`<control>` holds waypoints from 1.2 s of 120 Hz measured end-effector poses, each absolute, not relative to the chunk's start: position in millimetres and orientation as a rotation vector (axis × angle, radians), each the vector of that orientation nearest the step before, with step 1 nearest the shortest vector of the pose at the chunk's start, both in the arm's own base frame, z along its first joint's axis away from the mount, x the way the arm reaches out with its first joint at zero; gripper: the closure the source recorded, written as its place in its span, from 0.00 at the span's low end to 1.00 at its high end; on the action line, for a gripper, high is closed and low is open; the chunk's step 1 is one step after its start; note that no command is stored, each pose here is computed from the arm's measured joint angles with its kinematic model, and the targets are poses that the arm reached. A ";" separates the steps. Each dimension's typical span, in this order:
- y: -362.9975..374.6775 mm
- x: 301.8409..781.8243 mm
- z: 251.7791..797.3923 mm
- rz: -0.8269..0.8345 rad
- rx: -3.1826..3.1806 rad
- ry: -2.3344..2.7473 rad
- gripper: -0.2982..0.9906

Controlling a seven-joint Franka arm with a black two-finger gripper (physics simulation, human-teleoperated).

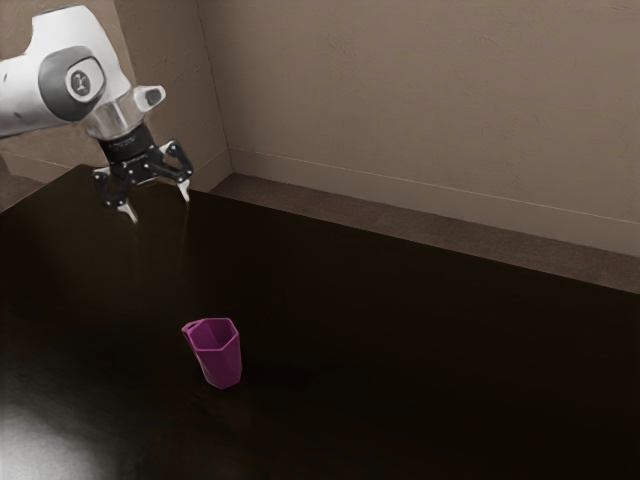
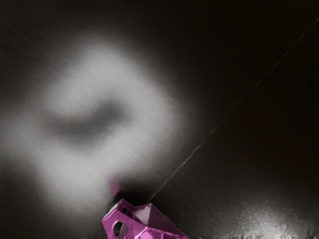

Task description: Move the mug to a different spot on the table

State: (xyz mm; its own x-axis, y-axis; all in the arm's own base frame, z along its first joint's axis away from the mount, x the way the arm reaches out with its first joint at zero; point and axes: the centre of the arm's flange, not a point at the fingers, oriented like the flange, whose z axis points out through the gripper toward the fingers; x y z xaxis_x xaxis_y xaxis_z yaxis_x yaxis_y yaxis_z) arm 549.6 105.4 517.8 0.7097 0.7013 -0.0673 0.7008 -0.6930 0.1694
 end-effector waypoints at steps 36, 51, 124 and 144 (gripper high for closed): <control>-4.0 548.1 636.6 0.101 2.993 0.566 0.23; -49.9 542.9 647.6 0.079 3.043 0.331 0.23; -9.1 542.4 640.2 0.017 3.092 0.131 0.23; -21.8 541.7 640.3 0.016 3.094 0.051 0.23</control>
State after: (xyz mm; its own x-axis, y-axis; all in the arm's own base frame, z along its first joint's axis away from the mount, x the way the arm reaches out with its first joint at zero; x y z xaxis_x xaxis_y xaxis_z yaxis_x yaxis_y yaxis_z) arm 541.7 -21.8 640.3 0.9994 0.0330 0.0094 0.0325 -0.9984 0.0471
